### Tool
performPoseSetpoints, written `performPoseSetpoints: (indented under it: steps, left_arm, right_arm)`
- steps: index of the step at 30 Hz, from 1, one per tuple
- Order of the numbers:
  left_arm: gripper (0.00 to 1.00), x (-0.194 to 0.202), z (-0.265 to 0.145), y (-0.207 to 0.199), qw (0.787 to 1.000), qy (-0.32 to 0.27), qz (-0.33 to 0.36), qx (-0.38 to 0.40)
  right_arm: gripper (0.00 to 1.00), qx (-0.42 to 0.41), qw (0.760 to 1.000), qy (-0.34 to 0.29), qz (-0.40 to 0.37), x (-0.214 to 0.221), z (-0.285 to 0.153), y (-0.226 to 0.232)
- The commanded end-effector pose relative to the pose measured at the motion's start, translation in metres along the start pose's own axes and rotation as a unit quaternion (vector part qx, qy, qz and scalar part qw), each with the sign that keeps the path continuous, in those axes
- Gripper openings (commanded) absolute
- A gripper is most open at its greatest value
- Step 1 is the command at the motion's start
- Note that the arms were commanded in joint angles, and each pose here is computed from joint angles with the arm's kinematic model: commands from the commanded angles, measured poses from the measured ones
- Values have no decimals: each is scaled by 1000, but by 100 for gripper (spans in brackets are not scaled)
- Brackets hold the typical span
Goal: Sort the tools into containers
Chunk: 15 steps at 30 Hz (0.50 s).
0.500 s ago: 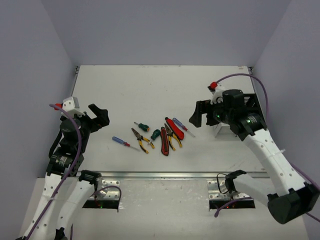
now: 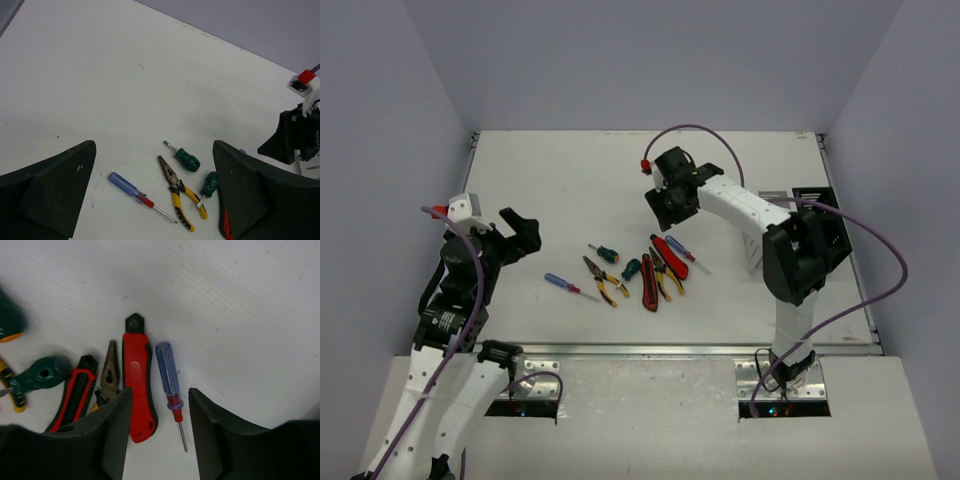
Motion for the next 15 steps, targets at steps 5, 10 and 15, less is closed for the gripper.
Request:
performPoseSetpoints:
  steps: [5,10,15]
  left_arm:
    - [100,-11,-3,-3,999,-28,0,17]
    - [100,-10,-2,-4,999,-27,1,19]
    - [100,-10,-2,-4,999,-26,1,20]
  right_arm:
    - [42,46,997,46,-36,17,26,-14]
    - [39,39,997,62,-38,31,45,-15]
    - [38,33,996,77,-42,40,61,-16]
Point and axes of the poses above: each gripper's point midway between its finger pads, its own z axis out along the fingers, its own y axis along the line the jaws close on, x = y × z, the point moved 6 cm from there along -z, back along the fingers, and after that the axes turned 9 degrees about z, right-handed, at the moved point
